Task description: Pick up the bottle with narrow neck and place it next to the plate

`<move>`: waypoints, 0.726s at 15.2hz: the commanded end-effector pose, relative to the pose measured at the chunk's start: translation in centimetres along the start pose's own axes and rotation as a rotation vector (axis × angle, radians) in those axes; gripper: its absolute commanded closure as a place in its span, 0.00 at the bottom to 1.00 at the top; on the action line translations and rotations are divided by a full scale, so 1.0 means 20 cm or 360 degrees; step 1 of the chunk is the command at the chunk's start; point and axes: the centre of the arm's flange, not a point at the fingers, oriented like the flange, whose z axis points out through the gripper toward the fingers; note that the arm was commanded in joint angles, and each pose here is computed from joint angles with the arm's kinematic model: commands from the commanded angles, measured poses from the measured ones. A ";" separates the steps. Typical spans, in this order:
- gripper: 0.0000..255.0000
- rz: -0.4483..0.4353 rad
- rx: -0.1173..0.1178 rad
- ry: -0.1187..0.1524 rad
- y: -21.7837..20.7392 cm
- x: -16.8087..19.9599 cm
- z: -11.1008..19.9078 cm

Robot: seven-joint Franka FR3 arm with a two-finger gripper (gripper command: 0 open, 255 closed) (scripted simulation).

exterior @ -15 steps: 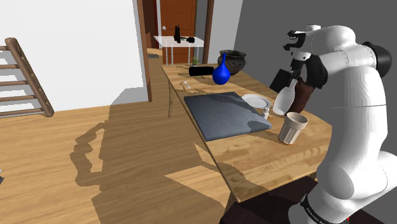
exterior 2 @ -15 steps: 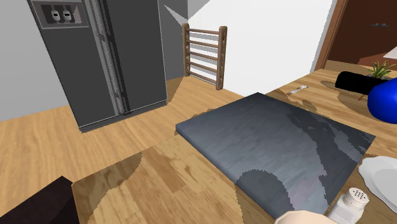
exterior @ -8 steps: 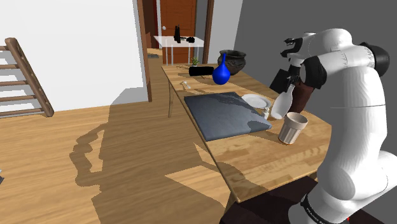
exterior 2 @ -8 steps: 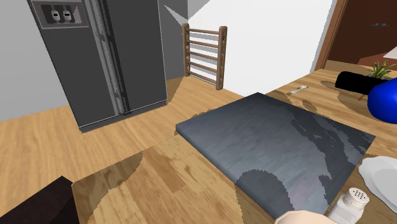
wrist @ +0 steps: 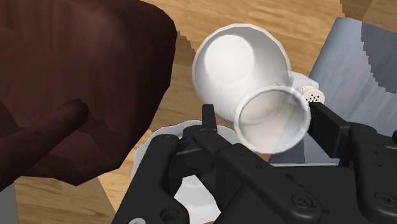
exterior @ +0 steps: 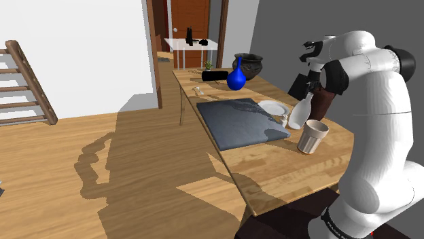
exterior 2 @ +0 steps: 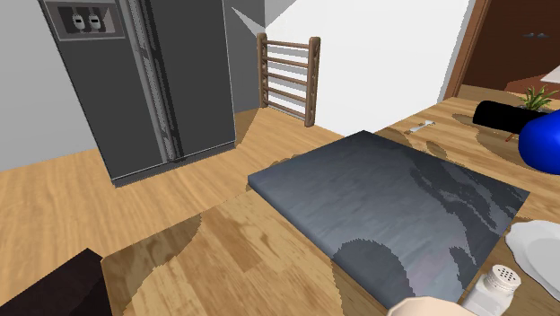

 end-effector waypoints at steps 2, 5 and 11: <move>0.00 0.0000 0.0000 0.0000 0.00 0.00 0.00; 0.00 0.0000 0.0000 0.0000 0.00 0.00 0.00; 0.00 0.0000 0.0000 0.0000 0.00 0.00 -0.25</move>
